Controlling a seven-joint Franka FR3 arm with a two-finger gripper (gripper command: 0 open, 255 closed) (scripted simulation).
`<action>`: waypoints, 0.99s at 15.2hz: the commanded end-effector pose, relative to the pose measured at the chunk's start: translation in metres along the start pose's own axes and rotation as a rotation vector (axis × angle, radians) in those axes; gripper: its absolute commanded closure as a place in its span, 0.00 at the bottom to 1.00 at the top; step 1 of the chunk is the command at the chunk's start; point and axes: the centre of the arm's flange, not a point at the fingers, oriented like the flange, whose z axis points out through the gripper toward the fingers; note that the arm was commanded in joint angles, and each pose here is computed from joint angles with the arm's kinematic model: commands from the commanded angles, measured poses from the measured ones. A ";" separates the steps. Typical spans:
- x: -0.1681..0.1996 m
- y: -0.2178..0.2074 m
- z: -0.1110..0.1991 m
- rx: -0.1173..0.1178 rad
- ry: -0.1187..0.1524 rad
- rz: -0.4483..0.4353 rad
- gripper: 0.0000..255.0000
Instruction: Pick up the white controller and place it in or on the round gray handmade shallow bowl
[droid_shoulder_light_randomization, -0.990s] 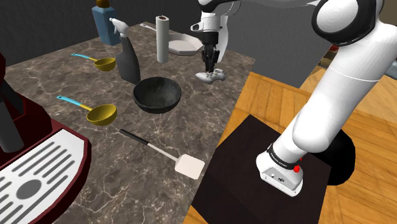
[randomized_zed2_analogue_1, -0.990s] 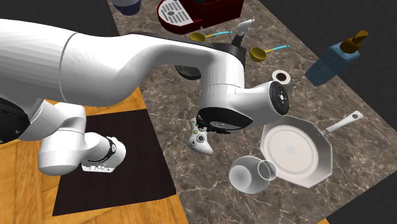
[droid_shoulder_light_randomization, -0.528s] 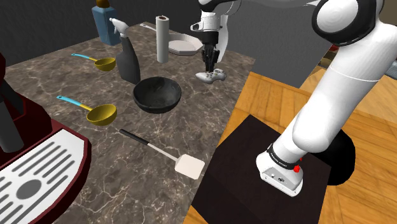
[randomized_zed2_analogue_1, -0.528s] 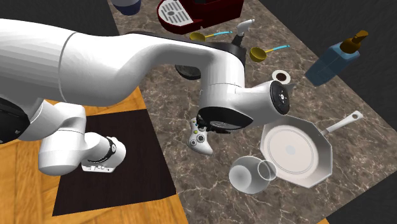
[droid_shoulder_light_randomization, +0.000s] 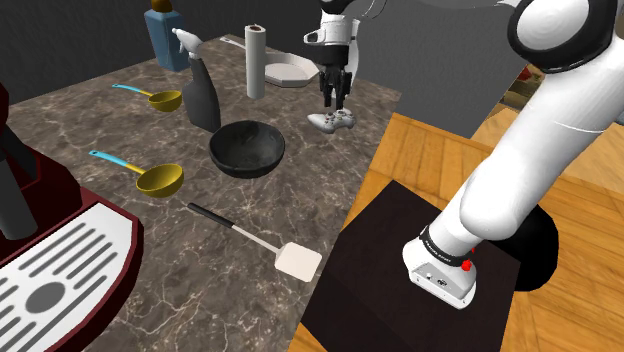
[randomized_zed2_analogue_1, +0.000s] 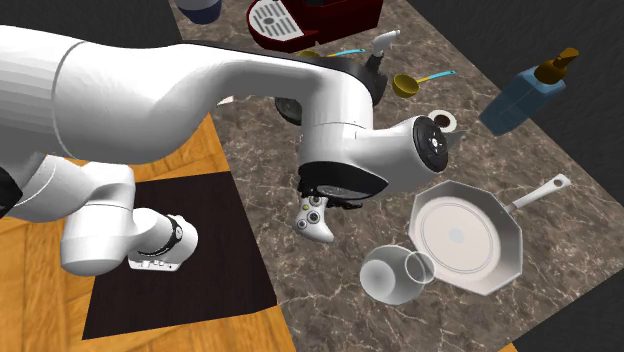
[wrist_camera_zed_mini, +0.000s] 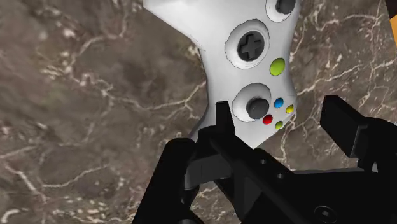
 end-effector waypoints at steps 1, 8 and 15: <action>-0.017 -0.038 0.013 -0.243 0.012 -0.142 0.00; -0.020 -0.036 0.047 -0.283 0.013 -0.168 0.00; -0.019 -0.033 0.055 -0.283 0.013 -0.168 0.00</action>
